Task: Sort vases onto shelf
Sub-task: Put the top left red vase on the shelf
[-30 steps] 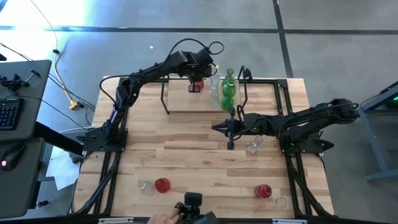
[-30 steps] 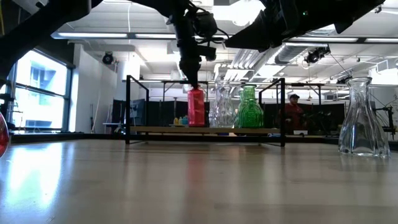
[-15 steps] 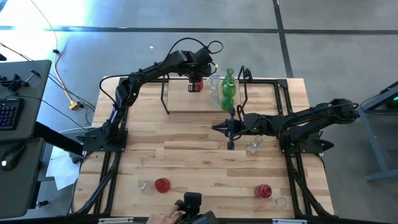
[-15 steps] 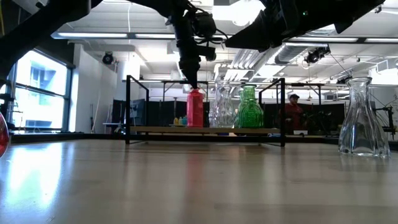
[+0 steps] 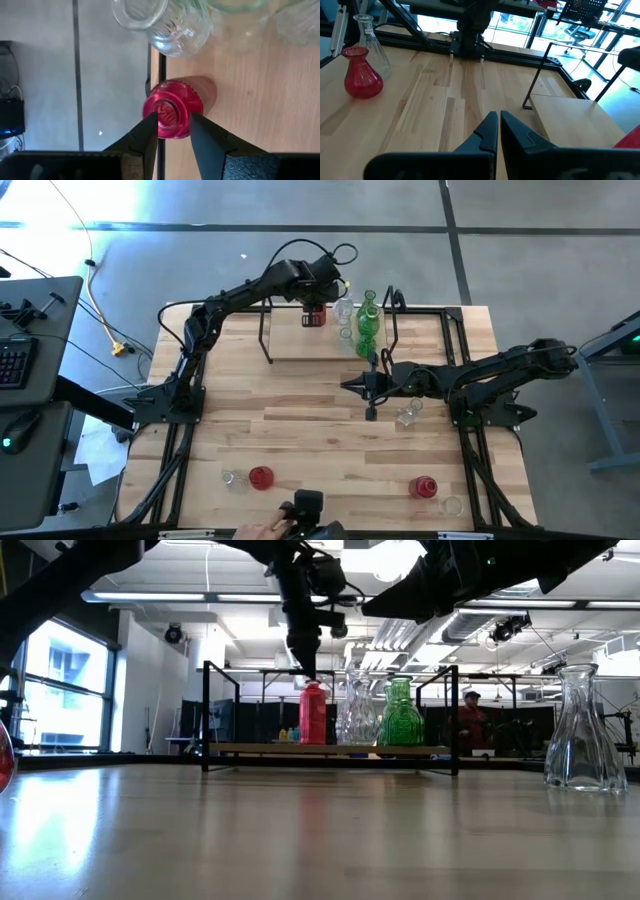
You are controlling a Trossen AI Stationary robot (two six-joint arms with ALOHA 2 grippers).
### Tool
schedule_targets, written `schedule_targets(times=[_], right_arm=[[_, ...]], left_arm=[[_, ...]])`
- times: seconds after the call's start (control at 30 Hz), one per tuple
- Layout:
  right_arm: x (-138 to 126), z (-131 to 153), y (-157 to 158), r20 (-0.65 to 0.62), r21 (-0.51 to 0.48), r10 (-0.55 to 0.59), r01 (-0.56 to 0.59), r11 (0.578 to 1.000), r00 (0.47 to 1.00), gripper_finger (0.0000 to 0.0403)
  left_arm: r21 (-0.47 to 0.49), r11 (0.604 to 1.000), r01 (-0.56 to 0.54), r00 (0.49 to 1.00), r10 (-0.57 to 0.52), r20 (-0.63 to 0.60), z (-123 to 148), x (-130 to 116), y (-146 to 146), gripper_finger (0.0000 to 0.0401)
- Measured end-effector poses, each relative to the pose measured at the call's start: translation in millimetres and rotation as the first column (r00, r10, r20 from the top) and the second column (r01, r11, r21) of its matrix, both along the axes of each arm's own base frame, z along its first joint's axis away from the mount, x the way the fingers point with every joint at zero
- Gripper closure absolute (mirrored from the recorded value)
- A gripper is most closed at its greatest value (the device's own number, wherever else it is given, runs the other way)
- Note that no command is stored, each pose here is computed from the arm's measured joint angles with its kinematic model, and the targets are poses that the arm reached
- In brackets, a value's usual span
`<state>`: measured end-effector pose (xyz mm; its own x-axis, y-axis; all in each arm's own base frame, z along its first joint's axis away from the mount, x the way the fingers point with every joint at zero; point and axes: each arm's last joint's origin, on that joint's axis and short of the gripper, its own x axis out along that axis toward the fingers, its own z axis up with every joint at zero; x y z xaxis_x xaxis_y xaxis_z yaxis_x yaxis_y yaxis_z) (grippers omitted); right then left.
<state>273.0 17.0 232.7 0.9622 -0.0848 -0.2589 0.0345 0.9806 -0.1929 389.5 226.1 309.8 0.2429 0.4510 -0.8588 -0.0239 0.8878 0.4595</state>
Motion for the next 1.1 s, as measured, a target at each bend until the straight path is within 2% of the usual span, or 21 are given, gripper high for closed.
schedule_targets(times=[0.23,0.4,0.63,0.9,1.1], right_arm=[[0,0,0,-0.001,0.0,0.0,0.0,1.0,1.0,0.0401],[0,0,0,-0.005,0.0,0.0,0.0,1.0,1.0,0.0401],[-1,-3,0,-0.029,0.012,-0.004,0.005,1.0,1.0,0.0401],[-1,-3,0,-0.033,0.022,-0.007,0.008,1.0,0.999,0.0401],[-1,-4,0,-0.038,0.032,-0.01,0.011,0.999,0.999,0.0401]], left_arm=[[0.012,1.0,0.012,0.998,-0.013,0.061,26,-10,-10,0.0298],[-0.147,0.988,-0.039,0.991,0.057,0.121,33,-20,-16,0.0322],[-0.217,0.97,-0.112,0.993,0.117,0.012,-11,-21,-14,0.0395],[-0.217,0.963,-0.163,0.984,0.174,0.031,-48,-20,-4,0.04],[-0.21,0.959,-0.188,0.977,0.204,0.058,-50,-22,5,0.04]])
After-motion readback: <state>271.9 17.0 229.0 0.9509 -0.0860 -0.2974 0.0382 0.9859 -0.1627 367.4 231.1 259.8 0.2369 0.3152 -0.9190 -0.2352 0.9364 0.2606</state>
